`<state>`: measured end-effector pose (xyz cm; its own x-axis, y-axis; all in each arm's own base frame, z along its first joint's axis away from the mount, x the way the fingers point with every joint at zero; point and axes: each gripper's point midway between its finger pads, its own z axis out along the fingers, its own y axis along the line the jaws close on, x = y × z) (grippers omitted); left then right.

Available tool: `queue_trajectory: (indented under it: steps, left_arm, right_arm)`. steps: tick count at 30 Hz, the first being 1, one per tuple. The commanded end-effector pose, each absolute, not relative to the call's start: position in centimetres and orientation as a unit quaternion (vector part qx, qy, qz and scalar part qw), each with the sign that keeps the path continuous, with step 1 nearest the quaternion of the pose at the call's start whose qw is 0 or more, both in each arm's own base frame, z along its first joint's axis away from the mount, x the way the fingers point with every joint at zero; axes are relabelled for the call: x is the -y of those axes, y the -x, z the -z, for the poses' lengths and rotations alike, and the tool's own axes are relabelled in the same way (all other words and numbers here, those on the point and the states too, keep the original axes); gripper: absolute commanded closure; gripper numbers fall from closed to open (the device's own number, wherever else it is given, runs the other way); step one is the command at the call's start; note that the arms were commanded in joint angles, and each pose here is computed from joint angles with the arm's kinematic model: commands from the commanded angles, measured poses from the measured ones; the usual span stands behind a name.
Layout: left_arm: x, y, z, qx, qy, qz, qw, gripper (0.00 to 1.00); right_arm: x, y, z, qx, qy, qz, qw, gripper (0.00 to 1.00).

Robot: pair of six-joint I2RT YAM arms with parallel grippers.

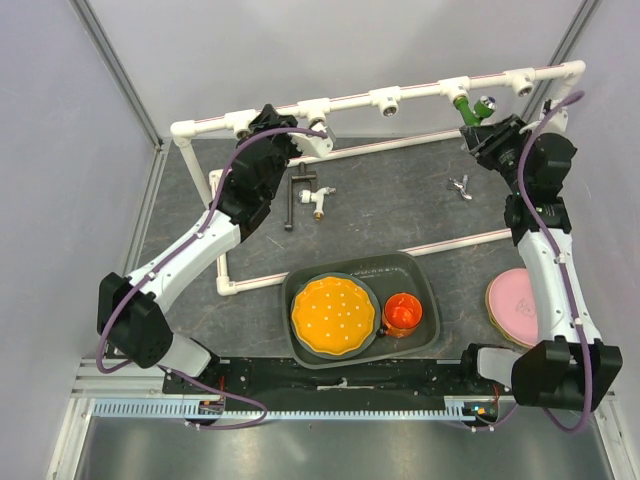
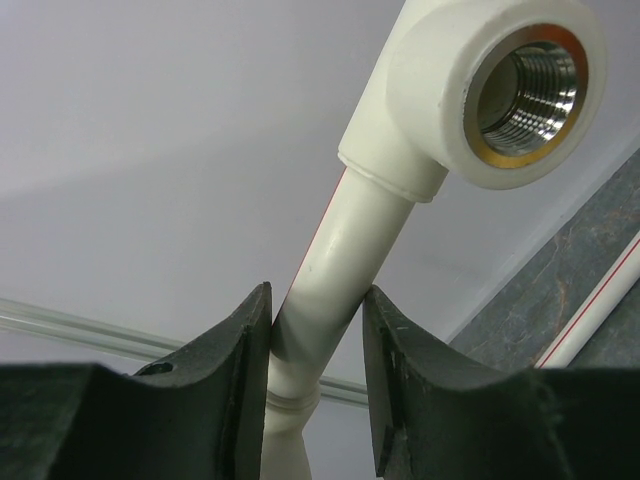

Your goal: Install the water faucets

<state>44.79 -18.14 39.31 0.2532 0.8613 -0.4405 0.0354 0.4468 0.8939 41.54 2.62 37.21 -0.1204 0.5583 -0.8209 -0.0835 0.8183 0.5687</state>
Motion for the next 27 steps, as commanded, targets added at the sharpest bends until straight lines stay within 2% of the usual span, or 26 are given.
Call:
queue_trajectory:
  steps: [1,4,6,7,8,11,14,16,22,27]
  left_arm:
    - [21.0,-43.6,-38.3,-0.531,-0.438,-0.243,0.683,0.98]
    - [21.0,-43.6,-38.3,-0.532,-0.438,-0.243,0.683,0.98]
    - [21.0,-43.6,-38.3,-0.531,-0.439,-0.244,0.682,0.98]
    - [21.0,-43.6,-38.3,-0.531,-0.439,-0.243,0.683,0.98]
    - [21.1,-43.6,-38.2,-0.531,-0.44,-0.243,0.682,0.98]
    - [21.0,-43.6,-38.3,-0.532,-0.439,-0.243,0.682,0.98]
    - [21.0,-43.6,-38.4,-0.53,-0.439,-0.243,0.683,0.98]
    - [21.0,-43.6,-38.4,-0.531,-0.439,-0.243,0.683,0.98]
    - [21.2,-43.5,-38.4,-0.53,-0.441,-0.241,0.683,0.98]
    - [21.3,-43.5,-38.2,-0.53,-0.443,-0.24,0.681,0.98]
  right_arm:
    - [-2.6,-41.7,-39.8,-0.61,-0.263,-0.43,0.611,0.8]
    - [-2.6,-41.4,-39.9,-0.595,-0.273,-0.458,0.602,0.78]
    - [-3.0,-41.3,-40.3,-0.59,-0.27,-0.474,0.595,0.68]
    - [-3.1,-41.2,-40.4,-0.592,-0.267,-0.475,0.594,0.61]
    - [-3.0,-41.2,-40.6,-0.598,-0.262,-0.466,0.598,0.44]
    - [-2.7,-41.1,-40.8,-0.616,-0.245,-0.433,0.61,0.2]
    - [-2.2,-40.4,-40.8,-0.638,-0.235,-0.391,0.621,0.05]
    - [-1.2,-39.8,-41.1,-0.65,-0.218,-0.335,0.646,0.02]
    - [0.8,-37.8,-43.0,-0.669,-0.182,-0.224,0.685,0.02]
    - [1.8,-37.7,-43.4,-0.671,-0.188,-0.193,0.691,0.02]
